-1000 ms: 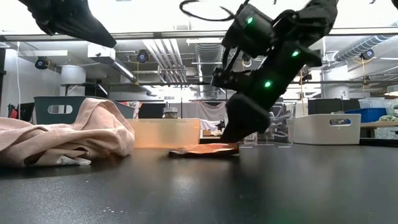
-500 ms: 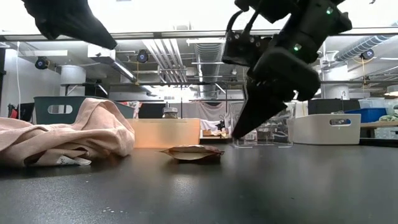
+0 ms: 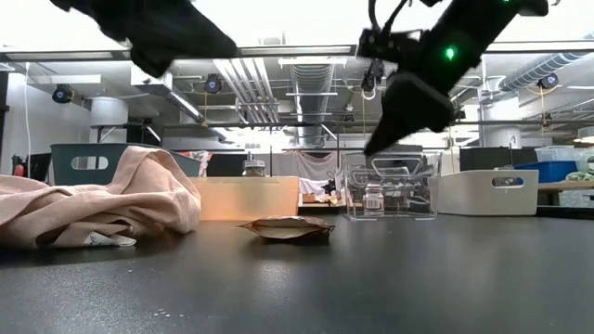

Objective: Sort spices by type
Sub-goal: Put the orange seasoning pack into the blue bin

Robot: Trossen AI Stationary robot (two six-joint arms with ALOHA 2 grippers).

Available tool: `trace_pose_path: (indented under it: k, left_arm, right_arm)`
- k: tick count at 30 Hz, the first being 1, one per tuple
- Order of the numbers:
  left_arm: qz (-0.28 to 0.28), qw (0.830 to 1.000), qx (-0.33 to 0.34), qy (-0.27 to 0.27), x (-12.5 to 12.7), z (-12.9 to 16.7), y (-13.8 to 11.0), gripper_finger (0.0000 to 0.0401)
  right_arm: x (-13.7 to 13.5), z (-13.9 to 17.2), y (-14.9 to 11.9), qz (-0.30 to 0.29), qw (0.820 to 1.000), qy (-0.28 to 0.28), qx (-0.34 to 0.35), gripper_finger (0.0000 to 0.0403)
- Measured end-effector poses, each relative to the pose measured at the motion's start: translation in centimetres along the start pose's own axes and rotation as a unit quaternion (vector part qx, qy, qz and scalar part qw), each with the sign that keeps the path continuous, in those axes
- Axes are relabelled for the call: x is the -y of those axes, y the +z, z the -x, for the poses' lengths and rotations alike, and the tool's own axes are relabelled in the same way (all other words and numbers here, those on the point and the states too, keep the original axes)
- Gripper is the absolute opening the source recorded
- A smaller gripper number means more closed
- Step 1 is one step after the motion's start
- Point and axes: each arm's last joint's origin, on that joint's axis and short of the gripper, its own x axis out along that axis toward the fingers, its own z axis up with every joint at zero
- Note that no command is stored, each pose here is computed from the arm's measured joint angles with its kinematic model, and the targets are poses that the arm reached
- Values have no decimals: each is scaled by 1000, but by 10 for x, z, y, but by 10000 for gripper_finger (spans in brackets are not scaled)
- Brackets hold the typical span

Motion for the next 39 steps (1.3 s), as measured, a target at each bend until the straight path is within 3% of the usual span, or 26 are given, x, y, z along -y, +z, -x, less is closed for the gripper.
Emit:
trace_pose_path:
  k: [4, 8, 14, 20, 29, 34, 39]
  left_arm:
    - [39, 998, -2, 38, -24, -13, -10, 0]
    - [98, 992, 5, 83, -42, -22, -9, 0]
    - [71, 996, -18, 59, -37, -42, -14, 0]
    - [40, 995, -47, 82, -32, -72, -26, 0]
    - [67, 987, -92, 115, -44, -93, -33, 3]
    - [68, 986, -110, 107, -45, -91, -36, 43]
    - [71, 986, -130, 80, -44, -92, -37, 117]
  right_arm:
    - [11, 11, 9, 6, 999, -39, 37, 12]
    - [19, 23, 14, -4, 997, -42, 57, 12]
    - [23, 27, 10, -15, 997, -40, 66, 12]
    - [19, 18, -2, -19, 997, -37, 70, 12]
    - [18, 14, -10, -16, 997, -36, 67, 12]
    - [18, 13, -14, -12, 997, -37, 62, 12]
    - [17, 12, -14, -17, 997, -35, 68, 12]
